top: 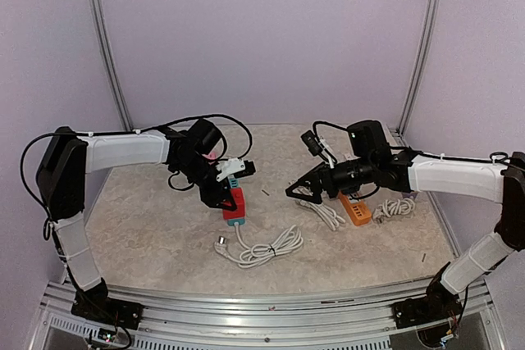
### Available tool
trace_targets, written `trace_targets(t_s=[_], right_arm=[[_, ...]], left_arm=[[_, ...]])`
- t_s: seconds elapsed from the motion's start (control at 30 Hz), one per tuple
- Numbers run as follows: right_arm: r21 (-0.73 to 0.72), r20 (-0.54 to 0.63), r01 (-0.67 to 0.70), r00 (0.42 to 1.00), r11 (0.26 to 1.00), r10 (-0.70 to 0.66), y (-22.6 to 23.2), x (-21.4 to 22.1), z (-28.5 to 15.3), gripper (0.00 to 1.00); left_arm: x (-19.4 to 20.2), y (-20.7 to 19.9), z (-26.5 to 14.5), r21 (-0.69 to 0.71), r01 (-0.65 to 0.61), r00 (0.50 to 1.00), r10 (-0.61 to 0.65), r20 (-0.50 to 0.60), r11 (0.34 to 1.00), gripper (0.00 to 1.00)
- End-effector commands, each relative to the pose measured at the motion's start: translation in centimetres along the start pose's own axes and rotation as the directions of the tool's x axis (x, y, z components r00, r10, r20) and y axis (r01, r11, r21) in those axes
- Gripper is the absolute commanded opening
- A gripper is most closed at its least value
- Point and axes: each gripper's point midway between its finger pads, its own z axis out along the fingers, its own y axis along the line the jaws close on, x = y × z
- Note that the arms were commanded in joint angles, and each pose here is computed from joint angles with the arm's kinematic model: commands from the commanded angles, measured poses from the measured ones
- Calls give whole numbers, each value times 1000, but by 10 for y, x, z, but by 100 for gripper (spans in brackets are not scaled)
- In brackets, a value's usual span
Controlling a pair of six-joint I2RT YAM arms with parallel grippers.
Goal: Pull the plug off the socket
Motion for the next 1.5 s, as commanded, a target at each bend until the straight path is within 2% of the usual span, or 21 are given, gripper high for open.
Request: trace_targets(t_s=[0.0,0.13,0.37,0.57,0.73,0.9,1.07,1.47], right_arm=[[11,18,-19,1000,1000,19,-6,3,-2,99],[35,37,-9,999,999,8,-11,4,1,97],[198,40,111,992,974,-121,-16,17,24,88],[288,87,152,979,945,-184,-17,21,43,78],[350,89,191,968,917,-235,-22,35,68,71],[354,70,216,964,910,-256,-25,60,97,66],[356,41,231,964,905,-262,-35,76,119,60],[356,15,250,962,900,-273,-53,88,151,49]], left_arm=[[-9,-7,-6,-23,48,998,-47,30,999,44],[-16,-7,-10,-37,143,989,-141,50,989,40],[-18,-17,-1,-74,270,963,-270,16,960,34],[-12,-11,8,-129,429,901,-434,-11,894,28],[-13,-11,7,-127,521,852,-523,16,844,26],[-16,-14,3,-110,554,832,-554,39,825,26],[-16,-16,5,-110,551,834,-549,50,827,26],[-14,-19,16,-95,549,836,-546,54,831,25]])
